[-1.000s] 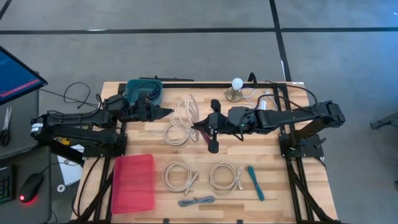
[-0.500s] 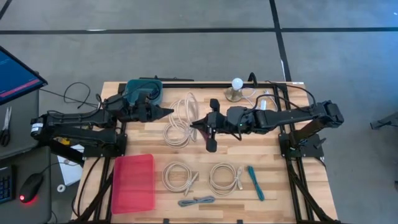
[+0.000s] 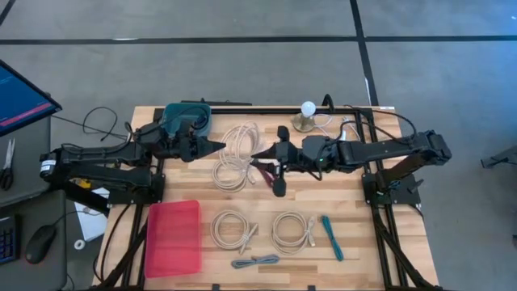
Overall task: Pick & Place USB Port
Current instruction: Put the brown HDMI cable into the red bin
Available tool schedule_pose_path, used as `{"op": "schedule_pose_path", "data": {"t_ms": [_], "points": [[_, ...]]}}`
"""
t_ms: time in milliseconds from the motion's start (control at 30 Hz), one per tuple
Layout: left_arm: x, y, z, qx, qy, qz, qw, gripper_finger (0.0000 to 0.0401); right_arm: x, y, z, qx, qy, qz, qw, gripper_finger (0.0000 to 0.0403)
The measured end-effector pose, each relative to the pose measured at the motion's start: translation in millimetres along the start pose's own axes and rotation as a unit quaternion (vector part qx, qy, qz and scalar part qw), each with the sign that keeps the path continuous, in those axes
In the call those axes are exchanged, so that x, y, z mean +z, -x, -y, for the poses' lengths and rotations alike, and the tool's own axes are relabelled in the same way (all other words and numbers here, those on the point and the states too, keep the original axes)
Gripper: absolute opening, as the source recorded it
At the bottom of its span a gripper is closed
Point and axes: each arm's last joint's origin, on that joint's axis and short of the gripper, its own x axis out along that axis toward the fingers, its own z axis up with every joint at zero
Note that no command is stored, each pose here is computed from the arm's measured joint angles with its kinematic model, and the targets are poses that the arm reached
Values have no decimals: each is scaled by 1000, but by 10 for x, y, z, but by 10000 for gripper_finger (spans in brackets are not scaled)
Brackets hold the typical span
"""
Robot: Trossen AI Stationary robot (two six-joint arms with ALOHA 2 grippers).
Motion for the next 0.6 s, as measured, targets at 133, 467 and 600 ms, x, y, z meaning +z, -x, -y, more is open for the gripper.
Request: {"op": "schedule_pose_path", "data": {"t_ms": [133, 467, 600], "points": [[5, 6, 9, -3, -3, 1, 1000, 14, 116, 216, 51, 0, -1, 3, 1000, 120], [77, 229, 200, -58, -37, 5, 998, 14, 277, 873, 243, -32, -38, -32, 998, 153], [67, 422, 231, -36, -33, -11, 999, 14, 311, 1067, 301, -57, -43, -33, 997, 145]]}}
